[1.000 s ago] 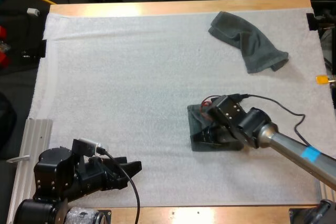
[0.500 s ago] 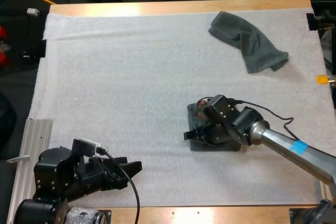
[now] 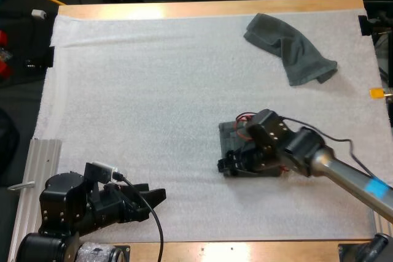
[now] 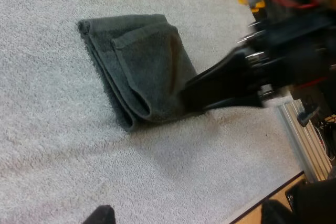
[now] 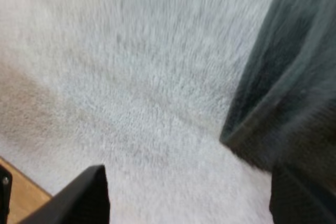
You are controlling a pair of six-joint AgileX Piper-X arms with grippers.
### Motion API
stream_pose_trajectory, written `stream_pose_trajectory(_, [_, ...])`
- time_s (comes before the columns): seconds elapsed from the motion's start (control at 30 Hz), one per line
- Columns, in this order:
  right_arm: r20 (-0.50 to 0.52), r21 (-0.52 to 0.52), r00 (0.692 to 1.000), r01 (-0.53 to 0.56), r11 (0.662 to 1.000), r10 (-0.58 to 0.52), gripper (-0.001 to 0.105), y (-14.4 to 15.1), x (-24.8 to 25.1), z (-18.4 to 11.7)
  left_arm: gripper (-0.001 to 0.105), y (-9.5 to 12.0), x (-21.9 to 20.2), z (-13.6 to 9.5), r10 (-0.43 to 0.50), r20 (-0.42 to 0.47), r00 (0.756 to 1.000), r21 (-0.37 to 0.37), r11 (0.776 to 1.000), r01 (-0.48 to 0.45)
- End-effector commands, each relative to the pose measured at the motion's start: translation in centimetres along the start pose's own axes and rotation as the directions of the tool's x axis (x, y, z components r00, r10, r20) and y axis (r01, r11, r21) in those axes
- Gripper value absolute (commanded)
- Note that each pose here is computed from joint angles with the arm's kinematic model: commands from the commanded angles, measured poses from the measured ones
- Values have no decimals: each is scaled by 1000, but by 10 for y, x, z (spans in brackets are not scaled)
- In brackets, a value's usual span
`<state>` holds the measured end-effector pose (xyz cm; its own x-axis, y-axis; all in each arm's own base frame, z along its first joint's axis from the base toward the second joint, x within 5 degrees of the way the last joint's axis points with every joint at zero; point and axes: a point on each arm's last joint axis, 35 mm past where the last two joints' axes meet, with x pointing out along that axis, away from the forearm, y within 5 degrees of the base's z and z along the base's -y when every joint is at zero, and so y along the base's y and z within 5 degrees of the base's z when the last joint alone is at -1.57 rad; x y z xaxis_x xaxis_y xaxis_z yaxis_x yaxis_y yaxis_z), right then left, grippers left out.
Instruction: Pick towel from pile, fold and stack
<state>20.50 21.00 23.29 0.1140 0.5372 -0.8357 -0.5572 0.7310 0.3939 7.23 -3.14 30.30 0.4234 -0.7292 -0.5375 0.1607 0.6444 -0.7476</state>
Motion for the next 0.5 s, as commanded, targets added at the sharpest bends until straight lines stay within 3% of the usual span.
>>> stream_pose_trajectory(0.0, [20,-20,999,27,999,-26,63,3,-12,-1,56,-3,-2,0,-17,3,1000,14,1000,17])
stream_pose_trajectory(0.47, [275,-31,948,174,984,-159,63,23,-138,-53,56,-3,-2,0,-17,3,1000,14,1000,17])
